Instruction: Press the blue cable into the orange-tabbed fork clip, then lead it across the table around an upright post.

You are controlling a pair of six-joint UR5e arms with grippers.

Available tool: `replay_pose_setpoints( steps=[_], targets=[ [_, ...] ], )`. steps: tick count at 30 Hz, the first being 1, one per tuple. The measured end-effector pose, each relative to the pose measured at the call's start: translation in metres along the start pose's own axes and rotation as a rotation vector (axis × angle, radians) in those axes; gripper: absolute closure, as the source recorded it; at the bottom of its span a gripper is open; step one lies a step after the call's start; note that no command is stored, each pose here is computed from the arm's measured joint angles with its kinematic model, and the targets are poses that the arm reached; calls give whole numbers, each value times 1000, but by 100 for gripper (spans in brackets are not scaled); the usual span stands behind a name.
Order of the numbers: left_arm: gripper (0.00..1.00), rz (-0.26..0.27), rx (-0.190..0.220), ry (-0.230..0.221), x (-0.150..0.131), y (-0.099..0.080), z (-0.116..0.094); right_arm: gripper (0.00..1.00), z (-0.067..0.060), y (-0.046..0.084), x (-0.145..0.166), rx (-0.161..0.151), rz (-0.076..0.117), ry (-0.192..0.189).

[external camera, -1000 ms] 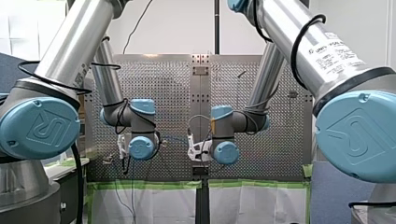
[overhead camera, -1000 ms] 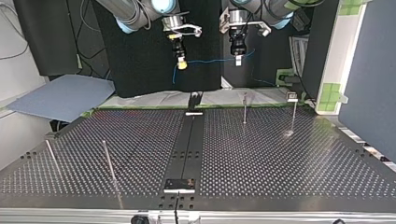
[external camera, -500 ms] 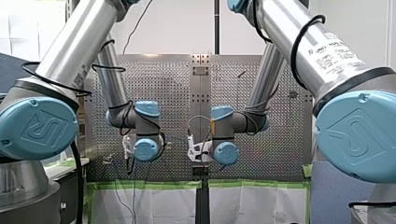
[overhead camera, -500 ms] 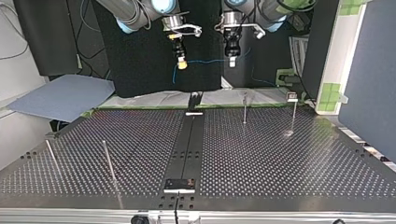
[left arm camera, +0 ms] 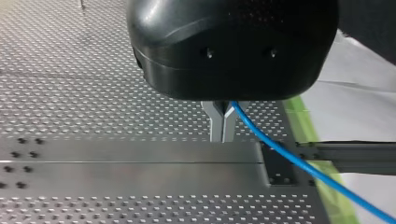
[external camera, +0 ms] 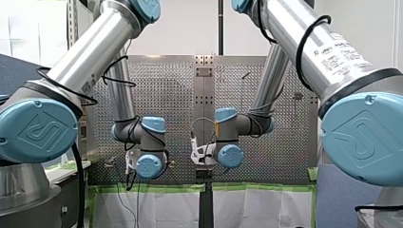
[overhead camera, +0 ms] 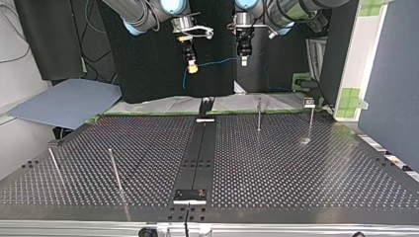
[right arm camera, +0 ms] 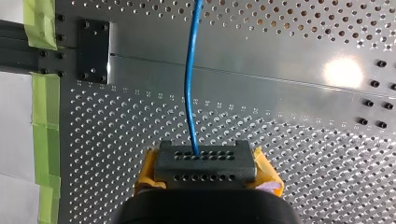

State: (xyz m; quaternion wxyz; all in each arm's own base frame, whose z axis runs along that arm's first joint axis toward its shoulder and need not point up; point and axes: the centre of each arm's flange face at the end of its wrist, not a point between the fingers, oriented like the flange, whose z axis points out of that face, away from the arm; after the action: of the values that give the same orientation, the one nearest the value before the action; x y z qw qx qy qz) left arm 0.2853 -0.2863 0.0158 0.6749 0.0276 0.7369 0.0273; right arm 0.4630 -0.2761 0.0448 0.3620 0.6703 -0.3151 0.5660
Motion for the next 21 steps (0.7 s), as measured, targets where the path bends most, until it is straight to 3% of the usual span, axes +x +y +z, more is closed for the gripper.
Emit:
replay_pose_setpoints(
  steps=[5,9,12,16,21],
  targets=[
    [100,25,-1,41,21,4,-5,100,2,1,-1,-6,3,-3],
    [100,2,-15,43,28,7,-4,100,11,10,-9,-44,21,-29],
    [100,-39,-18,15,22,5,-1,100,18,12,-8,-67,40,-37],
    [100,-84,-28,-5,11,6,4,100,30,15,12,-100,79,-15],
    [100,-135,-39,-10,-5,9,7,100,49,17,44,-89,121,39]
  ],
)
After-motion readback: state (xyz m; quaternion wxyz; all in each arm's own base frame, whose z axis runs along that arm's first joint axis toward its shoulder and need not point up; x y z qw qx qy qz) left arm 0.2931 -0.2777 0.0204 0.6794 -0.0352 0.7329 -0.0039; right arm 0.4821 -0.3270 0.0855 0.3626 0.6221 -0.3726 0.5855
